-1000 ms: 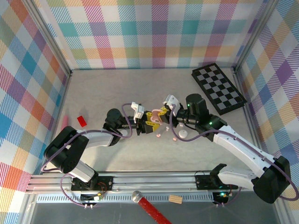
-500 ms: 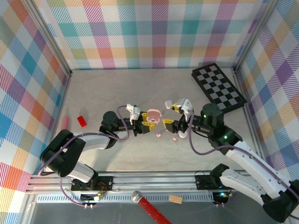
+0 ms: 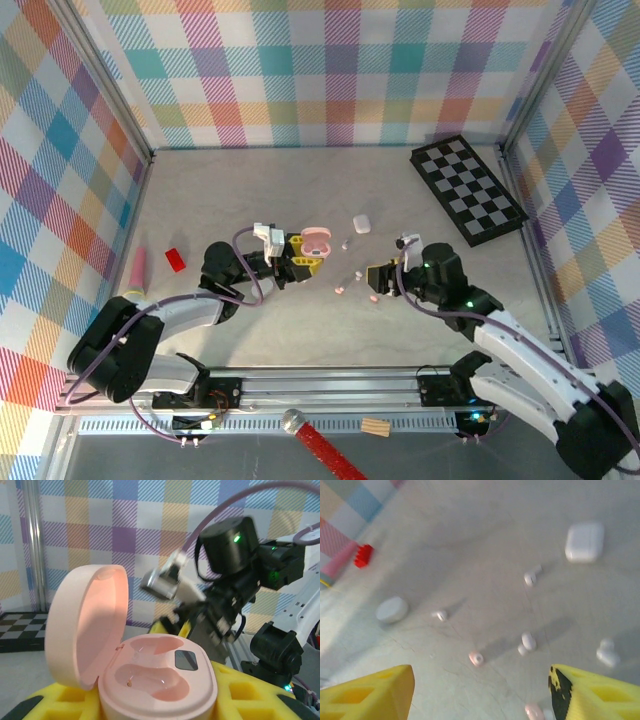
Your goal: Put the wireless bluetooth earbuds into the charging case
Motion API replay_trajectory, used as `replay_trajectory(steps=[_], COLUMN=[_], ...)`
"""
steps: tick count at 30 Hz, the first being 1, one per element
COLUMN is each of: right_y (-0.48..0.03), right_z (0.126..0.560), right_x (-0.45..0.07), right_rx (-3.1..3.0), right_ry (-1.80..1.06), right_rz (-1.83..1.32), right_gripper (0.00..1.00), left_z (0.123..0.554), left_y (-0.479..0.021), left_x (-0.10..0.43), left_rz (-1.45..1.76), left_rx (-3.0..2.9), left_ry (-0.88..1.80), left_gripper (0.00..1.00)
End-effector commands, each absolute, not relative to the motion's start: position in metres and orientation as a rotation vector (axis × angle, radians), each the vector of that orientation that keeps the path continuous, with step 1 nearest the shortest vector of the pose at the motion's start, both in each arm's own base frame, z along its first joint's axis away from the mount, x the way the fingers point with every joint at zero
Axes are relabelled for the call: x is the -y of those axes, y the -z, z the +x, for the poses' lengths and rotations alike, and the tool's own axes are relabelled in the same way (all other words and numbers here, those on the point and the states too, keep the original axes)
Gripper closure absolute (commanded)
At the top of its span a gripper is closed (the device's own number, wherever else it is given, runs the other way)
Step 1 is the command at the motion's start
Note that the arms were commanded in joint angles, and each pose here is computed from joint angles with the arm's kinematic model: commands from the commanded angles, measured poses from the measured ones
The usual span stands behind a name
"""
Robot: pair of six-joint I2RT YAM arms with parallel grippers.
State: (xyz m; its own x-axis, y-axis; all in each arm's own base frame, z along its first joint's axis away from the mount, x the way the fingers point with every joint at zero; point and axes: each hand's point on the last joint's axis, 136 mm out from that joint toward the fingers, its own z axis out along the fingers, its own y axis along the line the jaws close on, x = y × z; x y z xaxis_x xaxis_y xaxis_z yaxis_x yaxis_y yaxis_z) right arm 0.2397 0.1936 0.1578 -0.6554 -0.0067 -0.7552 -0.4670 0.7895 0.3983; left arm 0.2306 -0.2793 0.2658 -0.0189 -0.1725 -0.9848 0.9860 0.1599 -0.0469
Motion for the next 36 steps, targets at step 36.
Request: replay_trajectory(steps=[36], right_y=[-0.041], right_z=[0.233], right_x=[-0.201], right_rx=[-2.599], right_ry=[0.465], right_rz=[-1.223], right_gripper=[0.65], left_z=[0.287], left_y=[-0.27], left_x=[0.205], left_rz=[0.718], left_rx=[-1.323], left_ry=[0.844], left_gripper=[0.63])
